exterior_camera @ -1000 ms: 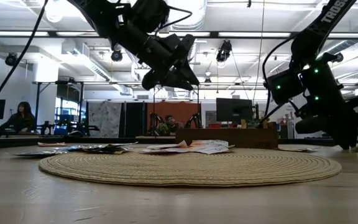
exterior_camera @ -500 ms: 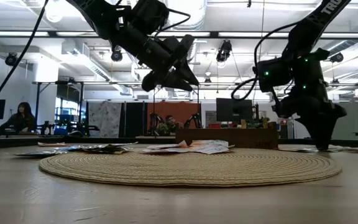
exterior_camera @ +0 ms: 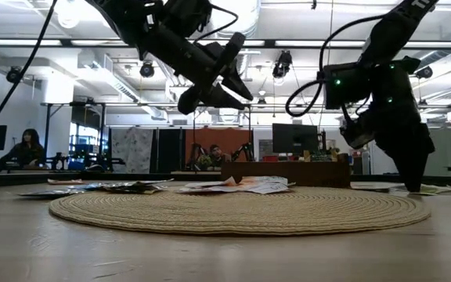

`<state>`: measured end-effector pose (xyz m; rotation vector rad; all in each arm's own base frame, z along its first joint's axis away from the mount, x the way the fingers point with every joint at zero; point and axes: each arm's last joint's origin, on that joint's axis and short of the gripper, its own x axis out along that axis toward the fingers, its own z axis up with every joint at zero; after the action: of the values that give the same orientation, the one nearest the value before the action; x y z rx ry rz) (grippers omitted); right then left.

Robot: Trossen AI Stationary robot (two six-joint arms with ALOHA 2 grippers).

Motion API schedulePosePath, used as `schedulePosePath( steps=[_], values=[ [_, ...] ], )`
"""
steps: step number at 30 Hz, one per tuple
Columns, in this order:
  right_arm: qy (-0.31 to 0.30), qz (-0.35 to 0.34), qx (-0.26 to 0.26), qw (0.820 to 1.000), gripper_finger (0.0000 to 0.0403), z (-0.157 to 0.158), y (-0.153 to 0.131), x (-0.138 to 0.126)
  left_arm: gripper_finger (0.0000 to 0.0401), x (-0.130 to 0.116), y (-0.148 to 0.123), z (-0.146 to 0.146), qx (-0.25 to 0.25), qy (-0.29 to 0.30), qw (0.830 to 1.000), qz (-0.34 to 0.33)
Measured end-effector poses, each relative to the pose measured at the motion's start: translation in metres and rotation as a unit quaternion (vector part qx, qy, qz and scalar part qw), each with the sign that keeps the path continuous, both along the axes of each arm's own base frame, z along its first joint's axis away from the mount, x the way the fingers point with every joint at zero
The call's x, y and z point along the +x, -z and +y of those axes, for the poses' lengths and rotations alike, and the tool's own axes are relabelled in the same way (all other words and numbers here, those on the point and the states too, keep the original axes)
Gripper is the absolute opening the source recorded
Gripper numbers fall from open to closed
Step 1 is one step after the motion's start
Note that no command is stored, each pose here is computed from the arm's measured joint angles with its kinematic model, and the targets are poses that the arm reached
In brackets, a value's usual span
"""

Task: Pick & Place Tea
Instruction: Put the lemon tea bag into the middle section of the wooden organizer

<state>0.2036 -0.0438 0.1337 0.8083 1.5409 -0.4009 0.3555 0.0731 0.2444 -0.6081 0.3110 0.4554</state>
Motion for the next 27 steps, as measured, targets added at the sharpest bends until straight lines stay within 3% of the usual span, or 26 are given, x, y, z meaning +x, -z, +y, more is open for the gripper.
schedulePosePath(
  steps=[12,17,27],
  values=[
    [-0.092,-0.068,0.047,0.992,0.0059,0.041,0.000,0.016,0.0126,0.007,0.000,-0.052,-0.085,0.016,0.996,-0.028],
    [-0.132,-0.097,0.072,0.984,0.0059,0.059,0.000,0.020,0.0126,0.007,-0.001,-0.080,-0.100,-0.002,0.994,-0.039],
    [-0.208,-0.117,0.071,0.969,0.0059,0.096,-0.006,0.020,0.0126,0.001,-0.002,-0.125,-0.121,-0.059,0.988,-0.071]
  ],
)
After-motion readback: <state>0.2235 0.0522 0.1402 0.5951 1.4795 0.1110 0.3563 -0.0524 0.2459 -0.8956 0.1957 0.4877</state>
